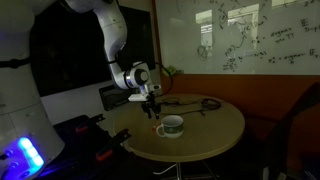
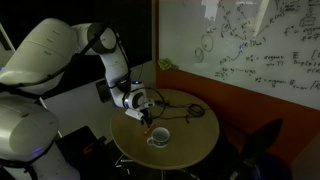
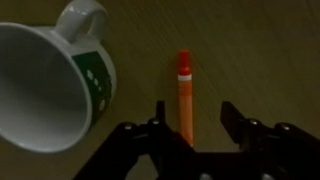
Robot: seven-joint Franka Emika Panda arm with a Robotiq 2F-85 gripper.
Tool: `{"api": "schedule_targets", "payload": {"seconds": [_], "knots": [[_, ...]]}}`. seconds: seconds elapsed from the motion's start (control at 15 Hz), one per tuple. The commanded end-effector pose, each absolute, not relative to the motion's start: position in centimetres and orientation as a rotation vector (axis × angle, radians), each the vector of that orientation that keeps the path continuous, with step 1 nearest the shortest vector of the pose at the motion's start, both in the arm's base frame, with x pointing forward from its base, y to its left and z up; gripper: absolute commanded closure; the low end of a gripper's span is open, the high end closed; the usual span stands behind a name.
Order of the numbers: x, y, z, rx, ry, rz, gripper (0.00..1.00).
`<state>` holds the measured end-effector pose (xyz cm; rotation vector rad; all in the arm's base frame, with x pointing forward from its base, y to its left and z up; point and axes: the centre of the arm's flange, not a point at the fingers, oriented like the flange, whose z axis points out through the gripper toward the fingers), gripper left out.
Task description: Put the marker in the mug on the table
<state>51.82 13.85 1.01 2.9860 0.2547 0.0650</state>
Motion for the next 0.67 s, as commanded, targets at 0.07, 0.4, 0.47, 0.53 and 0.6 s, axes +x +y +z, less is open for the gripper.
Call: {"api": "schedule_targets", "payload": {"seconds": [0.07, 0.4, 0.47, 0.53, 0.6], "knots": [[52.6, 11.8, 5.5, 2.949, 0.09, -0.154, 0.0], [53.6, 9.0, 11.4, 2.92, 0.079, -0.382, 0.0], [53.7, 8.7, 12.2, 2.922, 0.082, -0.405, 0.0], [53.7, 8.5, 12.8, 2.93, 0.086, -0.411, 0.0], [53.7, 8.2, 13.1, 2.949, 0.109, -0.413, 0.0]]}}
